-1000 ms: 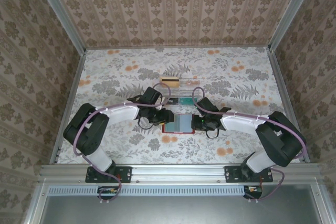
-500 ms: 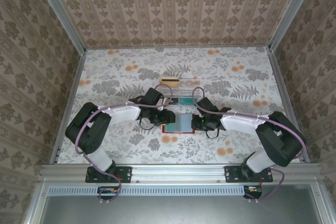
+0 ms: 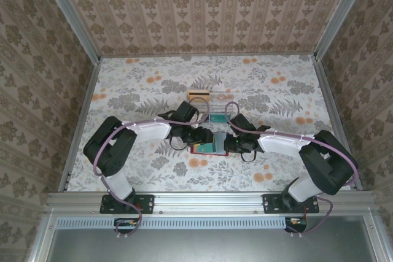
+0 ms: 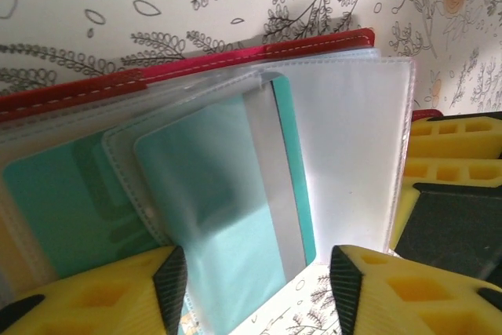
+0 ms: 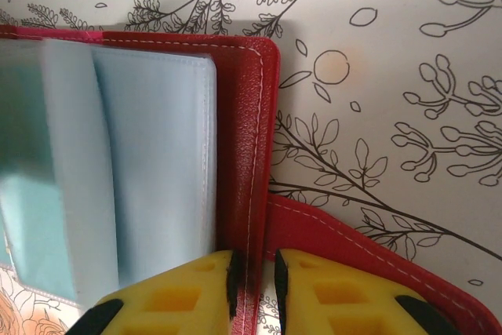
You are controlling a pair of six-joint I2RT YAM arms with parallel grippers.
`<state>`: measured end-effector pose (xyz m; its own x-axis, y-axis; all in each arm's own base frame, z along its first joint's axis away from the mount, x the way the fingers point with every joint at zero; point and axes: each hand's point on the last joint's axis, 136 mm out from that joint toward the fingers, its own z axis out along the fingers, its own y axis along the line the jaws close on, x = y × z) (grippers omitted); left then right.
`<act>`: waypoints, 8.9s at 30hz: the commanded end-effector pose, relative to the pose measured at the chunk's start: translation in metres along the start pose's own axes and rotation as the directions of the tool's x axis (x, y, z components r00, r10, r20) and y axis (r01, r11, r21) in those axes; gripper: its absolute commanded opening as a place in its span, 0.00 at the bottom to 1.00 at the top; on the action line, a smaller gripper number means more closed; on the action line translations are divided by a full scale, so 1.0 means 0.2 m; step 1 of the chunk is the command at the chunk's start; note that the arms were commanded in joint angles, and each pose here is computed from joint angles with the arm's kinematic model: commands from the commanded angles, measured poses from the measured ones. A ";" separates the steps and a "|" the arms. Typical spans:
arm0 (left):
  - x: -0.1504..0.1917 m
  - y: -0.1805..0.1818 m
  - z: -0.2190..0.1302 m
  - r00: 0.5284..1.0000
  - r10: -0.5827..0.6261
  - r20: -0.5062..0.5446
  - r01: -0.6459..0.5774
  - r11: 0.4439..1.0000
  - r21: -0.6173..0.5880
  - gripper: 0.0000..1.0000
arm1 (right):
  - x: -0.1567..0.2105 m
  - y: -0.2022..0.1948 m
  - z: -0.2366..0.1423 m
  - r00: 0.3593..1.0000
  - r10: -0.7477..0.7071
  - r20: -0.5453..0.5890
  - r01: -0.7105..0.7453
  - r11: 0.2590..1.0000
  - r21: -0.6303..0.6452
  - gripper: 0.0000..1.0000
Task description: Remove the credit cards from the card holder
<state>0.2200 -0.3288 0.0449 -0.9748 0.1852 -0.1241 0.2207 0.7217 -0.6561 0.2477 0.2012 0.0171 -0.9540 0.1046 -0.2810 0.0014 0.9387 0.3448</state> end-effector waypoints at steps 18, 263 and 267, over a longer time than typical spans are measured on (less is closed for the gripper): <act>0.01 0.02 -0.19 0.998 0.047 0.034 -0.043 0.995 -0.089 0.68 | -0.15 0.06 -0.24 0.990 0.000 0.142 0.004 1.000 -0.031 0.33; -0.24 0.27 -0.98 0.893 -0.115 0.434 0.135 0.991 -0.015 1.00 | -0.73 0.19 -0.07 0.162 -0.945 -0.284 0.952 0.075 0.296 0.22; -0.24 0.27 -0.98 0.893 -0.116 0.435 0.135 0.991 -0.013 1.00 | -0.73 0.18 -0.09 0.179 -0.942 -0.283 0.947 0.086 0.310 0.24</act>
<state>0.2798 -0.1661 0.1549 -0.9171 -0.2123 -0.3374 0.0614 0.7610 -0.6458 0.3820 0.2197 0.0703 -0.2262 -0.9687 -0.1022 -0.8304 0.2466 -0.4996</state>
